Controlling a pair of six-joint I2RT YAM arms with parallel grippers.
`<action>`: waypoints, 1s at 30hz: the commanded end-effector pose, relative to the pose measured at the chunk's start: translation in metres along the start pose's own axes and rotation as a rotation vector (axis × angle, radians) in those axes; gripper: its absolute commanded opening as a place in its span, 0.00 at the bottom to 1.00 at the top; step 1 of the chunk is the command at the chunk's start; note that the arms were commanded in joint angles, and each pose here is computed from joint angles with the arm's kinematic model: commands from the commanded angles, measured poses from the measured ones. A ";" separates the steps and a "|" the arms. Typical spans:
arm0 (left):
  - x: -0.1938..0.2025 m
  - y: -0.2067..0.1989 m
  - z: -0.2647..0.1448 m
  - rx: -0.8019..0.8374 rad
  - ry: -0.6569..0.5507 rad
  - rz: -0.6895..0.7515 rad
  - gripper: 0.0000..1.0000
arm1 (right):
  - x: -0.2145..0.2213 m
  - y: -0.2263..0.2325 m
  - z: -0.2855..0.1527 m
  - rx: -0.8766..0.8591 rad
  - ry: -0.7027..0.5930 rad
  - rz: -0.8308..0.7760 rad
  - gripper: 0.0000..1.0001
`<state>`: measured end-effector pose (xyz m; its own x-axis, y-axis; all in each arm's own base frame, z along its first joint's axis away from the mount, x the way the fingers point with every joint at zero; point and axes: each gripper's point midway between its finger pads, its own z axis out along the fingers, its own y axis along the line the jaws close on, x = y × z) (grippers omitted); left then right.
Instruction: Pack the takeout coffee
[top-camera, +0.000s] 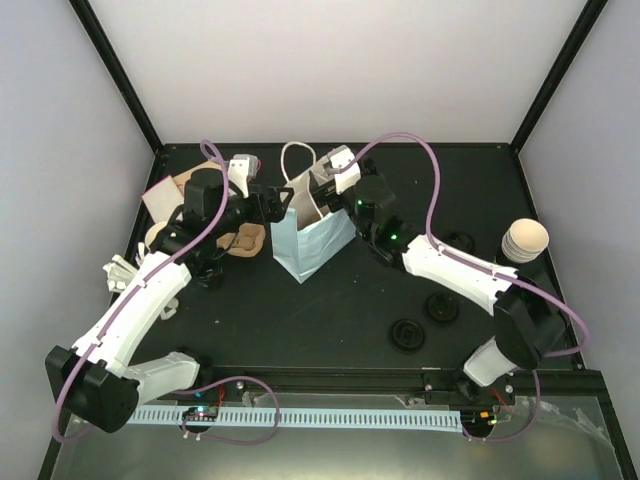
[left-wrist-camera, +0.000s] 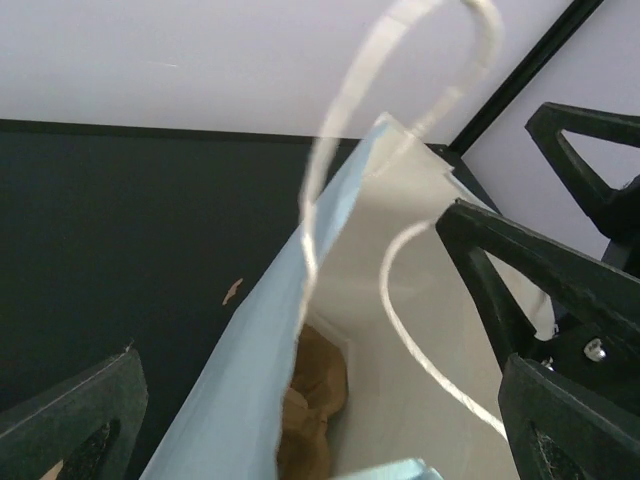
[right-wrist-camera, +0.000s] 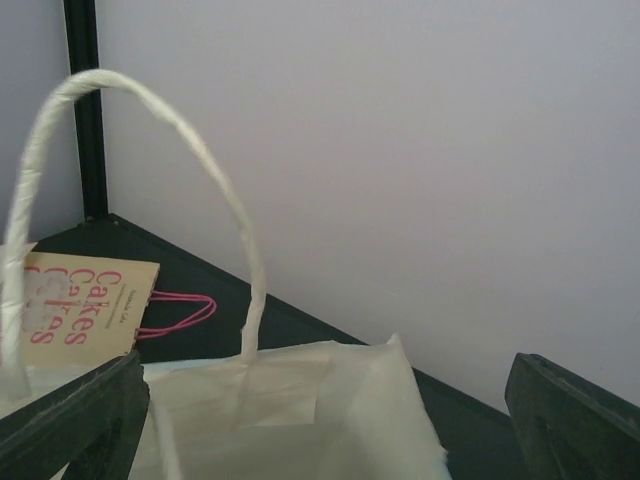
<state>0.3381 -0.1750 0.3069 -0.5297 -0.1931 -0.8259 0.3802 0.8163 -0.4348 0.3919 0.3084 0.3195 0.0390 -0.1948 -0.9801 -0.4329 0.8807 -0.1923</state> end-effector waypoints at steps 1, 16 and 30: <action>-0.002 -0.001 -0.009 0.007 -0.003 0.012 0.99 | -0.031 -0.007 0.003 0.032 -0.062 -0.007 1.00; 0.004 0.006 -0.024 -0.029 0.033 0.084 0.99 | -0.059 -0.043 -0.068 0.073 -0.123 0.139 1.00; 0.028 -0.013 -0.012 0.129 0.170 0.217 0.95 | -0.008 -0.071 -0.139 0.123 0.102 0.281 1.00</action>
<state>0.3096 -0.1770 0.2863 -0.5573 0.0382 -0.8294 0.5291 0.7862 -0.3193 0.3068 0.2001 0.3806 -0.0436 0.0216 -0.9988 -0.3311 0.9430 0.0348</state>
